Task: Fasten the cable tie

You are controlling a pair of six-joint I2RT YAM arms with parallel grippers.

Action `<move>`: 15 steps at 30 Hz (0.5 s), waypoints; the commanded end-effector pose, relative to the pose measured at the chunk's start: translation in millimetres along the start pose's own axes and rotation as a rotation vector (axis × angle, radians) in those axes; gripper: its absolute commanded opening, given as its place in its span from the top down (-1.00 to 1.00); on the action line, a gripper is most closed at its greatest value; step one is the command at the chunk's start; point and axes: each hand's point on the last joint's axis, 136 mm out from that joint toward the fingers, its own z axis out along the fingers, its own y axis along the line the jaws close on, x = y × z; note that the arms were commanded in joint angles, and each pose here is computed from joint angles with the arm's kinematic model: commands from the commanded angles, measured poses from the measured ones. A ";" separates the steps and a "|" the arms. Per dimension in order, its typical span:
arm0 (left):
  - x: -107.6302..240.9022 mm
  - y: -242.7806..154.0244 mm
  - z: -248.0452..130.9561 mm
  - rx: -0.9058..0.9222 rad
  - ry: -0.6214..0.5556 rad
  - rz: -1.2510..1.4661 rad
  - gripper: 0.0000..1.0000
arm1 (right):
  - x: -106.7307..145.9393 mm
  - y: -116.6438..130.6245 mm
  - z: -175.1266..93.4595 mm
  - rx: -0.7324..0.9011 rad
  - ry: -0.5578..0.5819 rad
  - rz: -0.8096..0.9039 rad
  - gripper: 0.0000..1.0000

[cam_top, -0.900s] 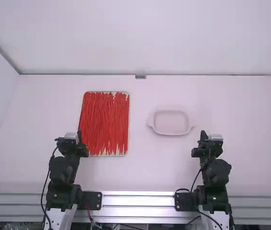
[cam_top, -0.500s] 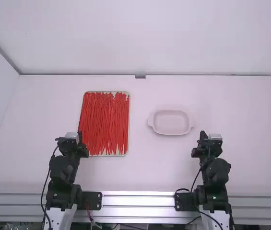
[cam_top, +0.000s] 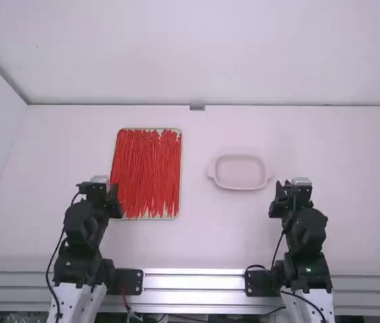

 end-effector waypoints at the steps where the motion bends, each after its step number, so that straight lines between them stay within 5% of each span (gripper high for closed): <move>1: -14.4 -7.4 -1.3 0.036 0.019 -0.008 0.44 | -19.1 2.4 -1.1 -0.006 0.003 0.004 0.43; 15: -34.0 -36.0 12.2 0.184 0.306 -0.057 -0.14 | -43.1 18.3 20.1 -0.039 0.233 0.038 -0.14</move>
